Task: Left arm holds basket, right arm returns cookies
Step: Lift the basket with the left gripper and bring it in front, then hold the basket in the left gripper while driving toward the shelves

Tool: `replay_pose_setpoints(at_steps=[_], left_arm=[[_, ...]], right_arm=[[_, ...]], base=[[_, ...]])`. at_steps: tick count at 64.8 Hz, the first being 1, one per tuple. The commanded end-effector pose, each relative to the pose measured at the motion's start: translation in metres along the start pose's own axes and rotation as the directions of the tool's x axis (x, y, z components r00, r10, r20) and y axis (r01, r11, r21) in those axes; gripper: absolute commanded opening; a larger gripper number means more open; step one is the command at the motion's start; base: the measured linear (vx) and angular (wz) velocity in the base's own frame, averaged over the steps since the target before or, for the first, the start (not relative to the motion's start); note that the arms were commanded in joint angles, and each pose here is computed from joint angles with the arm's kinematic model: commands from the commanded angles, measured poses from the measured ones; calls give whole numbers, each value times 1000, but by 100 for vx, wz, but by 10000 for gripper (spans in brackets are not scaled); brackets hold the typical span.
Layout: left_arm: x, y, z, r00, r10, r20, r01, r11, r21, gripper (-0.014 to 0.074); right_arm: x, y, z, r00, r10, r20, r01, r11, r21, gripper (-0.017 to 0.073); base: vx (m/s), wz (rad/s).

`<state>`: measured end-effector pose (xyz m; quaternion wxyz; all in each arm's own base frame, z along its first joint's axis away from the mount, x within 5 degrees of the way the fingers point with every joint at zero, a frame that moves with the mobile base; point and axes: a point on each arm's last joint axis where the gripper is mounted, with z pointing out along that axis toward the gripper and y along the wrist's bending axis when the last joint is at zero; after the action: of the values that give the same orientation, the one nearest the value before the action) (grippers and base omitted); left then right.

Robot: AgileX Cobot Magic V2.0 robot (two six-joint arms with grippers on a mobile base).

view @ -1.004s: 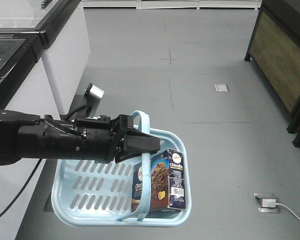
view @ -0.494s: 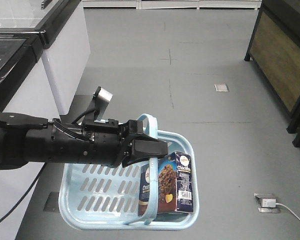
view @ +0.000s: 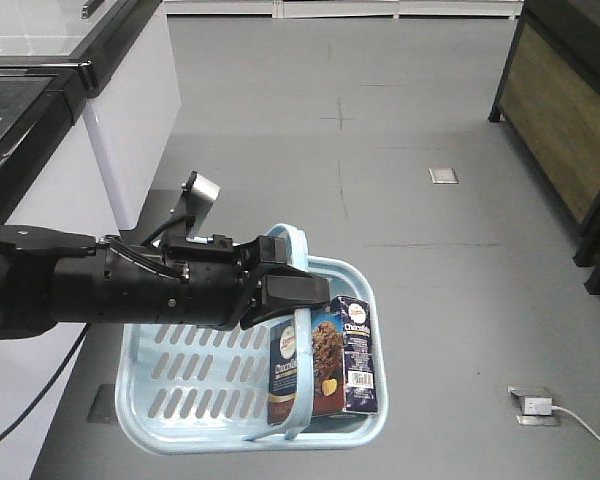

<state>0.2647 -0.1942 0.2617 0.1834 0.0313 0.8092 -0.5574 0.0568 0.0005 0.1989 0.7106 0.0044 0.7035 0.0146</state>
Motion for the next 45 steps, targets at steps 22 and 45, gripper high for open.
replay_pose_setpoints(at_steps=[22, 45], left_arm=[[-5, -30, -9, 999, -3, 46, -3, 992, 130, -3], [-5, -30, -9, 999, -3, 46, -3, 992, 130, -3]], right_arm=[[-1, 1, 0, 998, -13, 64, 14, 1000, -10, -10], [-1, 1, 0, 998, -13, 64, 14, 1000, -10, -10]], base=[[0, 0], [0, -1]])
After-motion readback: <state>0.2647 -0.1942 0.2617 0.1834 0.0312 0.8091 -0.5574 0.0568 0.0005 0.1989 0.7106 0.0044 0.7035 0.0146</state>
